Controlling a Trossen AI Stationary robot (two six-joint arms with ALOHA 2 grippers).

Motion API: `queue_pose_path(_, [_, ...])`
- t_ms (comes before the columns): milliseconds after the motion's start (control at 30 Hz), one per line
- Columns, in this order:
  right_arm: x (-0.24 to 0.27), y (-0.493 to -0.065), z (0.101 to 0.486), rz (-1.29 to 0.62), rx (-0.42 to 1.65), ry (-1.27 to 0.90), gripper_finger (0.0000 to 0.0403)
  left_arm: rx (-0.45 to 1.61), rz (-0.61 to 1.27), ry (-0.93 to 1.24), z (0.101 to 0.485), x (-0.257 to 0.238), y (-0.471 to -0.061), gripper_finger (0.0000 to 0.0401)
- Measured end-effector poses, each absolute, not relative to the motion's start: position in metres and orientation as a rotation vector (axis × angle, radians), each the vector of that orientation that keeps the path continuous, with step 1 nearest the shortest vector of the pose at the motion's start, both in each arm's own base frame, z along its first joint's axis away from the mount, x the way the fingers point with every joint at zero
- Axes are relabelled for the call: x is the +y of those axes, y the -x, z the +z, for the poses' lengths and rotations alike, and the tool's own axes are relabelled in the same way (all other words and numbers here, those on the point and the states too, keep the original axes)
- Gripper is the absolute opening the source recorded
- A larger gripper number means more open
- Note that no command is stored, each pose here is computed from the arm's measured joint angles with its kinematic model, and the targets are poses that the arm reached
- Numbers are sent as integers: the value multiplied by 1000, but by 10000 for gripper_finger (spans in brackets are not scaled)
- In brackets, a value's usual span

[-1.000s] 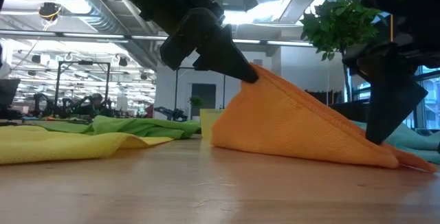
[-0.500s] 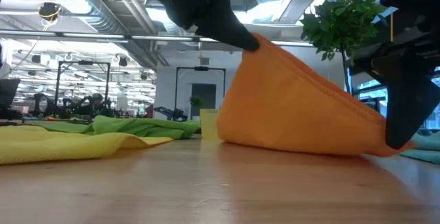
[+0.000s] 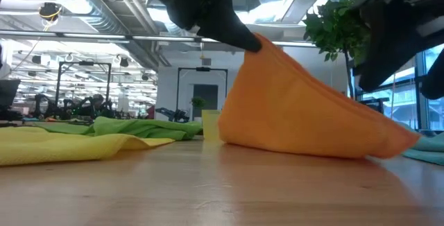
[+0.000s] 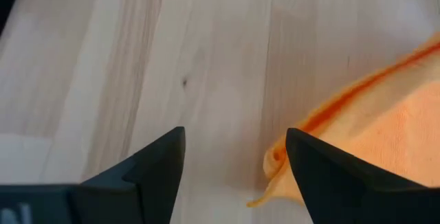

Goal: Fold microfiber towels
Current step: Fold the orange microfiber cloth

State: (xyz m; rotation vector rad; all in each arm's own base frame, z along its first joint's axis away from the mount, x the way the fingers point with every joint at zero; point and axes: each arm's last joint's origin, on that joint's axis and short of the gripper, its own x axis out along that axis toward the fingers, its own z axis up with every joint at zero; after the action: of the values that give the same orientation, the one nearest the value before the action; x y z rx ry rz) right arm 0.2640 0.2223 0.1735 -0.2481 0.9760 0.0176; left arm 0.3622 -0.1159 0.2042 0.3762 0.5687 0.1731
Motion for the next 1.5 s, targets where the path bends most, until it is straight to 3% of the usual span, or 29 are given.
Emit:
queue_pose_path(333, [218,-267,173,0,977,242,255,570,179,-375,204,-114,-363,0])
queue_pose_path(600, [214,-252,167,-290,936,98,255,569,192,-368,204,-113,-363,0])
queue_pose_path(1033, [200,-249,135,-230,934,13,248,570,194,-367,204,-112,-363,0])
queue_pose_path(1200, [196,-247,132,-270,910,51,198,570,194,-366,204,-112,-363,0])
queue_pose_path(1500, [203,-241,132,-216,914,131,15,579,192,-368,203,-112,-363,0])
